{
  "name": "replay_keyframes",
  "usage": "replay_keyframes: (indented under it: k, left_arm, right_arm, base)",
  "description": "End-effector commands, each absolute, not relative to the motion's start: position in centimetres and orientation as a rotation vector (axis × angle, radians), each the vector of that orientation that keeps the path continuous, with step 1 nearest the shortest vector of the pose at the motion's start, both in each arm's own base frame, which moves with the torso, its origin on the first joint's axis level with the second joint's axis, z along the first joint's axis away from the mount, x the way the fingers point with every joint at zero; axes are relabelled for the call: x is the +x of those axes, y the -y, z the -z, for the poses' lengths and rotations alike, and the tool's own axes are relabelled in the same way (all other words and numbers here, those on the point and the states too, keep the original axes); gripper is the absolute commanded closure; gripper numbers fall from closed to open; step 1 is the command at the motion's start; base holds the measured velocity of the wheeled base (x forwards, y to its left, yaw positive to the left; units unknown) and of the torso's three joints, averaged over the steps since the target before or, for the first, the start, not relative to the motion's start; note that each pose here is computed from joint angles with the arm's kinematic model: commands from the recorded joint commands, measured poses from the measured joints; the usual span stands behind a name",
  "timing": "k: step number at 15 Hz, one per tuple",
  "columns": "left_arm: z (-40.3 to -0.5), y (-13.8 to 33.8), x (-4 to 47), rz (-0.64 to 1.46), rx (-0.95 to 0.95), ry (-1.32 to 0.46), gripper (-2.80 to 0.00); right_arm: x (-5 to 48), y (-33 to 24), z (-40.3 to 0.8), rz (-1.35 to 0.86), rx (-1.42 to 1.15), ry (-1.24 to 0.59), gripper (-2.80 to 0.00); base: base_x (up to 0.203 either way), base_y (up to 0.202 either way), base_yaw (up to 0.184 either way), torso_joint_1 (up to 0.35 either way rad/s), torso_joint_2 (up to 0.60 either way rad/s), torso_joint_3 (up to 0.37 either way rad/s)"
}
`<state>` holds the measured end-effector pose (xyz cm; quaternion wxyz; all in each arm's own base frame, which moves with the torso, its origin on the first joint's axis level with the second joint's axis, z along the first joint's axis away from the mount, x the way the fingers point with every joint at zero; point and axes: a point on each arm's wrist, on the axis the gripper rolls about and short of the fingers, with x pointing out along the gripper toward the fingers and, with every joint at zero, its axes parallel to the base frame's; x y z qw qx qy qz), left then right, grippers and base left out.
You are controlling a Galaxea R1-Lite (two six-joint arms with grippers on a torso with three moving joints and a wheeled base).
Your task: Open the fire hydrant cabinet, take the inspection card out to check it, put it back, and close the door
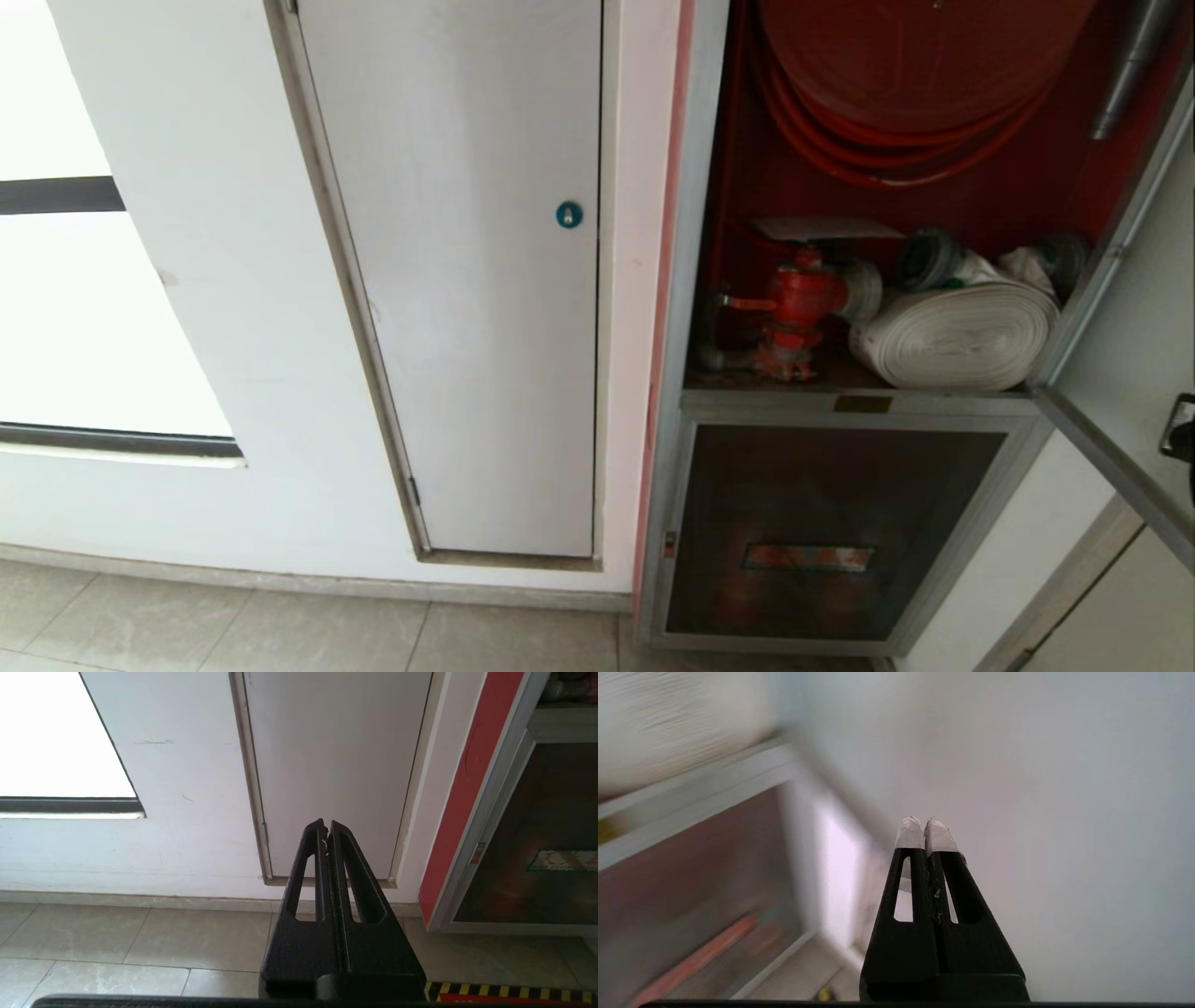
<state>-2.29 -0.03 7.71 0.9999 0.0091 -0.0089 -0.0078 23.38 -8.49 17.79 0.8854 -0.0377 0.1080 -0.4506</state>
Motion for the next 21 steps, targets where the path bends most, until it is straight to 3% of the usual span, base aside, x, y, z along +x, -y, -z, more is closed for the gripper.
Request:
replay_keyframes:
  k: [1, 6, 13, 21]
  left_arm:
    - [-7.5, 0.0, -2.2, 0.015, 0.019, 0.012, 0.0]
    - [-7.5, 0.0, -2.2, 0.015, 0.019, 0.012, 0.0]
    - [-7.5, 0.0, -2.2, 0.015, 0.019, 0.012, 0.0]
    - [-7.5, 0.0, -2.2, 0.015, 0.019, 0.012, 0.0]
  right_arm:
    - [25.0, 5.7, -17.0, 0.818, -0.098, -0.244, 0.0]
    - [22.8, 2.2, -20.3, 0.687, -0.073, -0.107, 0.0]
    - [13.9, -1.3, -22.3, 0.469, -0.057, -0.036, 0.0]
    - [3.2, 1.3, -20.7, 0.669, -0.004, -0.024, 0.0]
  base:
    - [0.0, 0.0, 0.0, 0.0, 0.0, 0.0]
    - [0.0, 0.0, 0.0, 0.0, 0.0, 0.0]
    - [0.0, 0.0, 0.0, 0.0, 0.0, 0.0]
    - [0.0, 0.0, 0.0, 0.0, 0.0, 0.0]
